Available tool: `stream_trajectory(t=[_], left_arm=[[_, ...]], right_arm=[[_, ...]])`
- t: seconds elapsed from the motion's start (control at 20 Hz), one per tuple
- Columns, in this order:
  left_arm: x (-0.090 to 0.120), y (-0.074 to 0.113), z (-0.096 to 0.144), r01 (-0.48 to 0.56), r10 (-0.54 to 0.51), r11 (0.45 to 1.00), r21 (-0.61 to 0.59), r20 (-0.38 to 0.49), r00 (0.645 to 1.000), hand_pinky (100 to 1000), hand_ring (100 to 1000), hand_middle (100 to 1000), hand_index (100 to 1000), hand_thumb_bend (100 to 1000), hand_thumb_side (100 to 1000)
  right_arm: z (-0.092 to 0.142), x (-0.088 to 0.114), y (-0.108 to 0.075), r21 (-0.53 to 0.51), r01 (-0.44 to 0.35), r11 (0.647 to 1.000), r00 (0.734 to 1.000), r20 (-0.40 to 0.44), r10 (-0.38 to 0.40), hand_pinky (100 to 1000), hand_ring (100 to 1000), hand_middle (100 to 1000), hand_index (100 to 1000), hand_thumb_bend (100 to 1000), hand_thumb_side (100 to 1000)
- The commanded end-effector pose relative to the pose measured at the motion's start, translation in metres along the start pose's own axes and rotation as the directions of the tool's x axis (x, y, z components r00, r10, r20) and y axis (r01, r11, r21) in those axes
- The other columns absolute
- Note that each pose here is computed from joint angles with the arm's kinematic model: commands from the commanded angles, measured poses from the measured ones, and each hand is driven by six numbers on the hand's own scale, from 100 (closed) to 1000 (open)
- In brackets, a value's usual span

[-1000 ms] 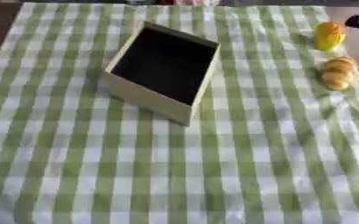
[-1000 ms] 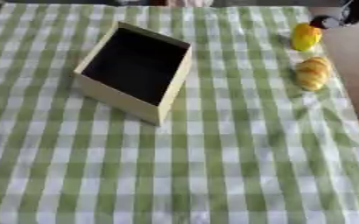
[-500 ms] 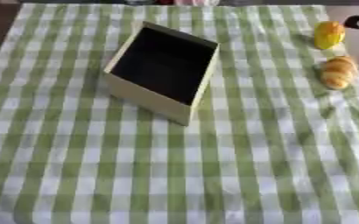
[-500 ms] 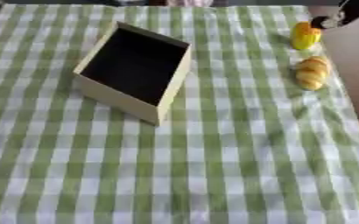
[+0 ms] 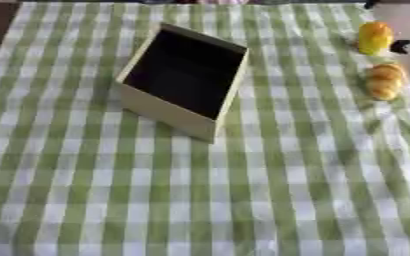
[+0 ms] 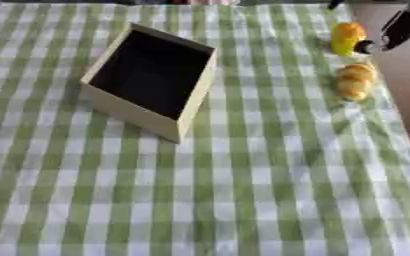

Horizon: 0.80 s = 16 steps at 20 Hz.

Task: Pick up objects on the table and place them in the box.

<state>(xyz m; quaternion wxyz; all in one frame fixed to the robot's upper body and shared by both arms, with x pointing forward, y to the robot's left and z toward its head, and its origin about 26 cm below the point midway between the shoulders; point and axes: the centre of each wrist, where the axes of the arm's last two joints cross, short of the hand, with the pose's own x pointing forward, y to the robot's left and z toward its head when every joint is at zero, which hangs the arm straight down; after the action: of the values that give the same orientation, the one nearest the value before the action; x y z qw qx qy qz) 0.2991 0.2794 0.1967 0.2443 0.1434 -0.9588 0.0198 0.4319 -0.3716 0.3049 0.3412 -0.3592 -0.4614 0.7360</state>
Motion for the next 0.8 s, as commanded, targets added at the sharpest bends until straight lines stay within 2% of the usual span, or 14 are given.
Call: stream_trajectory(t=[0.05, 0.35, 0.55, 0.75, 0.8], left_arm=[[0.005, 0.001, -0.007, -0.001, 0.001, 1.0, -0.012, 0.031, 1.0, 672, 735, 825, 842, 197, 659], [0.005, 0.0, -0.007, -0.002, 0.002, 1.0, -0.014, 0.026, 1.0, 672, 736, 827, 842, 194, 662], [0.005, 0.0, -0.006, -0.001, 0.001, 1.0, -0.018, 0.022, 1.0, 672, 736, 827, 843, 191, 665], [0.005, 0.001, -0.005, 0.002, -0.002, 1.0, -0.022, 0.012, 1.0, 672, 736, 829, 843, 188, 670], [0.005, 0.001, -0.005, 0.002, -0.001, 1.0, -0.022, 0.012, 1.0, 672, 736, 829, 843, 188, 670]], right_arm=[[0.018, -0.013, -0.004, 0.005, -0.007, 1.0, 0.999, -0.042, 0.008, 886, 932, 922, 901, 362, 100], [0.022, -0.017, 0.003, 0.026, 0.001, 1.0, 0.999, -0.051, 0.0, 887, 928, 921, 899, 313, 100], [0.024, -0.018, 0.002, 0.03, 0.005, 1.0, 0.998, -0.059, -0.003, 885, 925, 925, 900, 341, 100], [0.028, -0.02, 0.005, 0.057, 0.001, 0.998, 0.997, -0.076, 0.003, 884, 928, 927, 908, 317, 100], [0.029, -0.021, 0.006, 0.065, 0.002, 0.998, 0.997, -0.079, 0.003, 884, 929, 928, 909, 343, 100]])
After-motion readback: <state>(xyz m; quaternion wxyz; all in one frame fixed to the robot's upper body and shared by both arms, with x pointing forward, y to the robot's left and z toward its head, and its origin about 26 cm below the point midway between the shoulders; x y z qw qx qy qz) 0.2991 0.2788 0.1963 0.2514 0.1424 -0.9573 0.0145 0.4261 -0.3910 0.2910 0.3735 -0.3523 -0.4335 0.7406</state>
